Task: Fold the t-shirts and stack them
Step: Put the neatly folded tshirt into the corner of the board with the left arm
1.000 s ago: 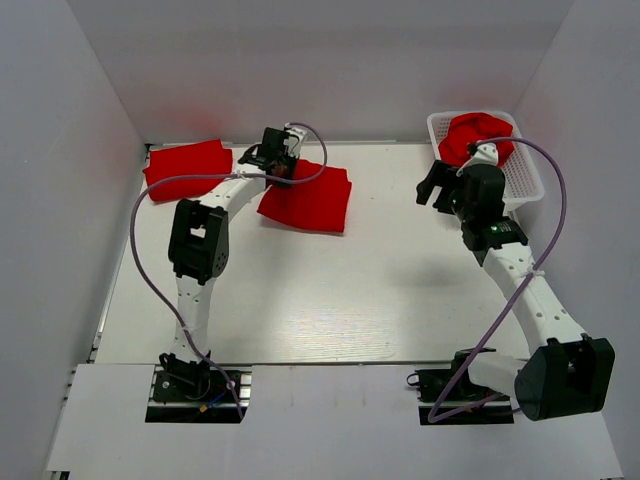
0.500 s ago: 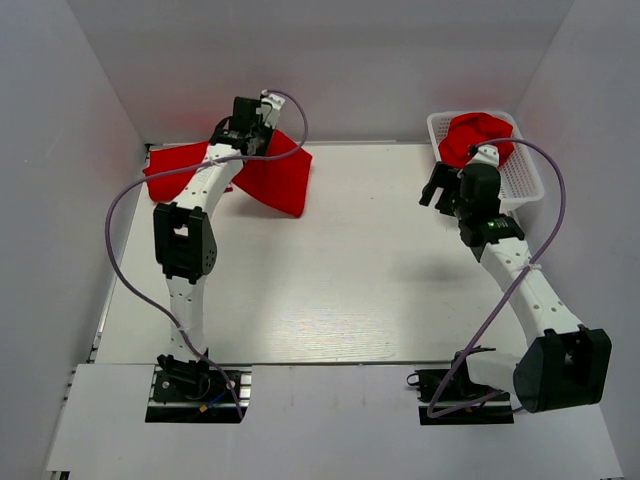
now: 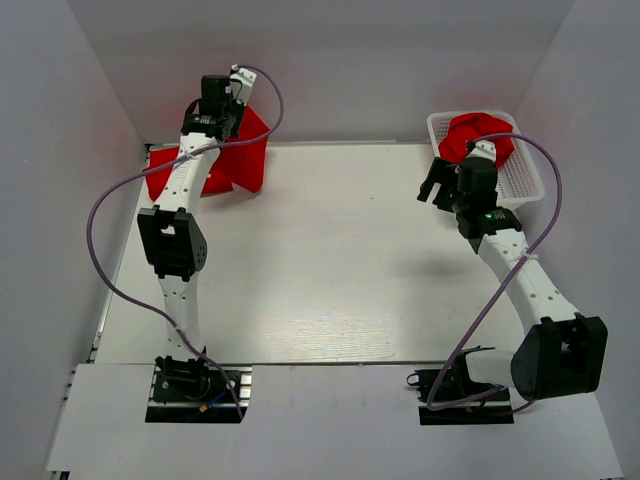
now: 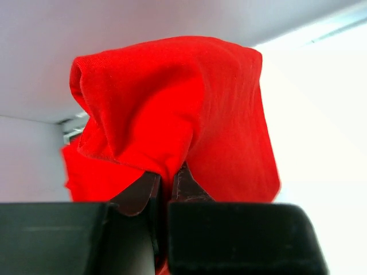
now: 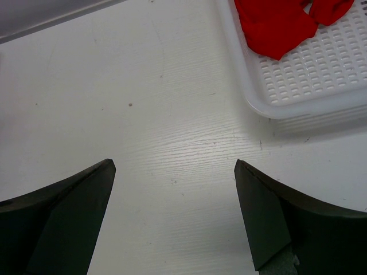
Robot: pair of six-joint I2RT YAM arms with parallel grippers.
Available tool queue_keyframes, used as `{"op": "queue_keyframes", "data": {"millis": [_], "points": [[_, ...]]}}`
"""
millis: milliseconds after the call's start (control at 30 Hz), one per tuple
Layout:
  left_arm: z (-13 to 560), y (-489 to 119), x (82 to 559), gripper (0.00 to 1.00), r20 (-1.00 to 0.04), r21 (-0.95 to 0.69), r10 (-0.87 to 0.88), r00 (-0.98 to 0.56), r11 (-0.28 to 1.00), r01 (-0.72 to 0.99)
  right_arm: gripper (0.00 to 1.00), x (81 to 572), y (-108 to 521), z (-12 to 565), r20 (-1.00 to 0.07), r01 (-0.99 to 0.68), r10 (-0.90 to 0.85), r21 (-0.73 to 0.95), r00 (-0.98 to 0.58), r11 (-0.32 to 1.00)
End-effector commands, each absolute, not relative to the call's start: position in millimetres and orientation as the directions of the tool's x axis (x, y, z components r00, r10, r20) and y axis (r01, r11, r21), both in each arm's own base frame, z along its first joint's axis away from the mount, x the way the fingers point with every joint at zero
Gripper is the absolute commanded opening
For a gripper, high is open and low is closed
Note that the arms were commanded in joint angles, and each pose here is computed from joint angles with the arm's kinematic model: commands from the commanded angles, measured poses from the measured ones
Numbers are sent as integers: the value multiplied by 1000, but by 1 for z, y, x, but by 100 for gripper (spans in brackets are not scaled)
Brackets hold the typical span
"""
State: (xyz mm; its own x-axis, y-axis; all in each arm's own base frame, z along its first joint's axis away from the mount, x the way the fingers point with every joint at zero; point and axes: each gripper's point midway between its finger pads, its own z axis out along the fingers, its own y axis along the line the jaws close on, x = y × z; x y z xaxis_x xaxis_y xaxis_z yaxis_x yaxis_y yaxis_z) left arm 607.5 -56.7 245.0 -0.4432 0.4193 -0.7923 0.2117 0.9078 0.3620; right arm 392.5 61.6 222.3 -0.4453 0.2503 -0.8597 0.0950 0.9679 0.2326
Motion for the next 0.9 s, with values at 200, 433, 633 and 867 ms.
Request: {"op": "queue_keyframes", "data": {"millis": [200,433,633,867], "points": [[293,-11,607,0,-824,403,415,-385,908,117,90,391,59,242,-864,119,286,260,-415,958],[288,23,614,0,-832,404,392,-393,913,58,90,386,59,244,-860,123,290,263,-419,957],[274,54,622,0,-834,395,362,-416,919,9,90,386,60,244,-856,123,297,270,-423,955],[256,84,630,0,-841,372,321,-436,928,-34,90,395,62,238,-844,128,307,280,-439,951]]}}
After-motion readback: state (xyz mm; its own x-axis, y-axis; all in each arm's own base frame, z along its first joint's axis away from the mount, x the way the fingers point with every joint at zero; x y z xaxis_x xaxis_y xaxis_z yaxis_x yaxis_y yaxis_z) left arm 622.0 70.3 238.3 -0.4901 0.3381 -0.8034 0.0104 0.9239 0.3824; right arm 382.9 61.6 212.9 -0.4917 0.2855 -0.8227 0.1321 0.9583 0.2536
